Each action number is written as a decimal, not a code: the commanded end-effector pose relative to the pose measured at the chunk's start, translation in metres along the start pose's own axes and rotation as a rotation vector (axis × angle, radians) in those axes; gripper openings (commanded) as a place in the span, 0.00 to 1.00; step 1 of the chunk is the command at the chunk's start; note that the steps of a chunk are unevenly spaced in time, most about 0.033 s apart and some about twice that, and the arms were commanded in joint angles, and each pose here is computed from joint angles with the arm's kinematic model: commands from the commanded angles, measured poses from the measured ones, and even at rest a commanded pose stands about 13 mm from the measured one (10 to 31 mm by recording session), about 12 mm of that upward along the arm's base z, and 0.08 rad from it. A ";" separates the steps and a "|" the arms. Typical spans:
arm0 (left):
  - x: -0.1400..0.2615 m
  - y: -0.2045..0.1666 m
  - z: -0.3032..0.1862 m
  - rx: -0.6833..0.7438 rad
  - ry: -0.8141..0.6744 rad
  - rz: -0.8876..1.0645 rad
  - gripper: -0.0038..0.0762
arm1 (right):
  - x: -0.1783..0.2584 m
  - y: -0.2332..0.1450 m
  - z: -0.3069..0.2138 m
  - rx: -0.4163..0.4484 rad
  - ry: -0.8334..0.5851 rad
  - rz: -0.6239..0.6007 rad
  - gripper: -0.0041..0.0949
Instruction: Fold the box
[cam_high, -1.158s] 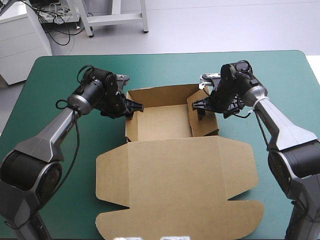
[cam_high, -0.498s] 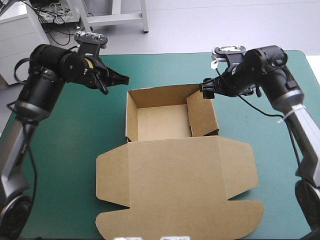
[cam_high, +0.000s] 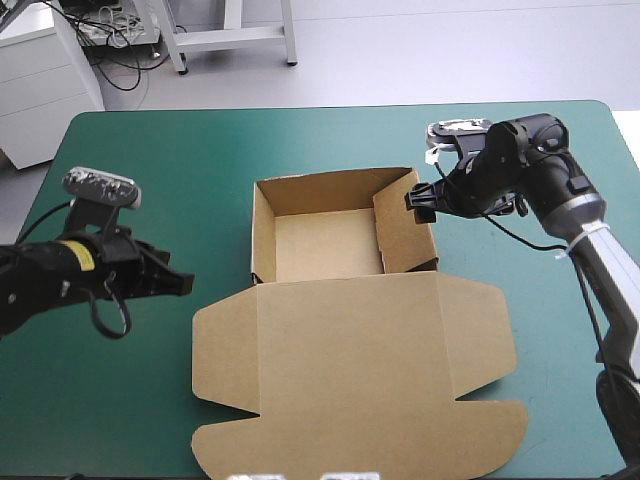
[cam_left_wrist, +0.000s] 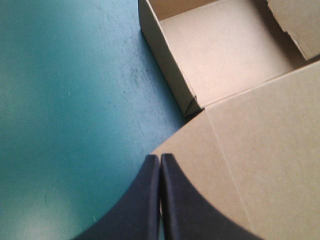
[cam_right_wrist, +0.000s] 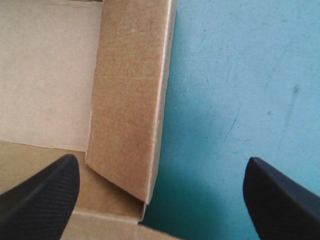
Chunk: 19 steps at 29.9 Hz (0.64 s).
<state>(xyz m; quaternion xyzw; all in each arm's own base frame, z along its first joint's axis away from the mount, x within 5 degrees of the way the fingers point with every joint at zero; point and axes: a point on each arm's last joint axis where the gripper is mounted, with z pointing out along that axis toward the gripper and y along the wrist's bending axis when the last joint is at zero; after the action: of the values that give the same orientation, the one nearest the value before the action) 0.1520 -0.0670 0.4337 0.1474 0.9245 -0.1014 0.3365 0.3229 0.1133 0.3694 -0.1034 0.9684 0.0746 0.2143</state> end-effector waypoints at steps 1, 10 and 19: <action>0.027 0.001 -0.017 0.014 -0.067 0.007 0.01 | -0.010 0.001 -0.001 -0.012 -0.076 -0.002 0.87; 0.089 0.008 -0.014 0.011 -0.159 0.013 0.01 | -0.021 0.001 0.058 -0.028 0.005 0.019 0.87; 0.129 0.014 0.008 -0.011 -0.100 0.018 0.01 | -0.021 0.002 0.086 -0.036 0.070 0.023 0.87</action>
<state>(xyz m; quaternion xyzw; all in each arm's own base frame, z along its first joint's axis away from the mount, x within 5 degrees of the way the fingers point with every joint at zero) 0.0636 -0.0286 0.3408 0.1502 0.9184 -0.0957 0.3534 0.3779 0.1356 0.2780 -0.0933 0.9833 0.0794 0.1347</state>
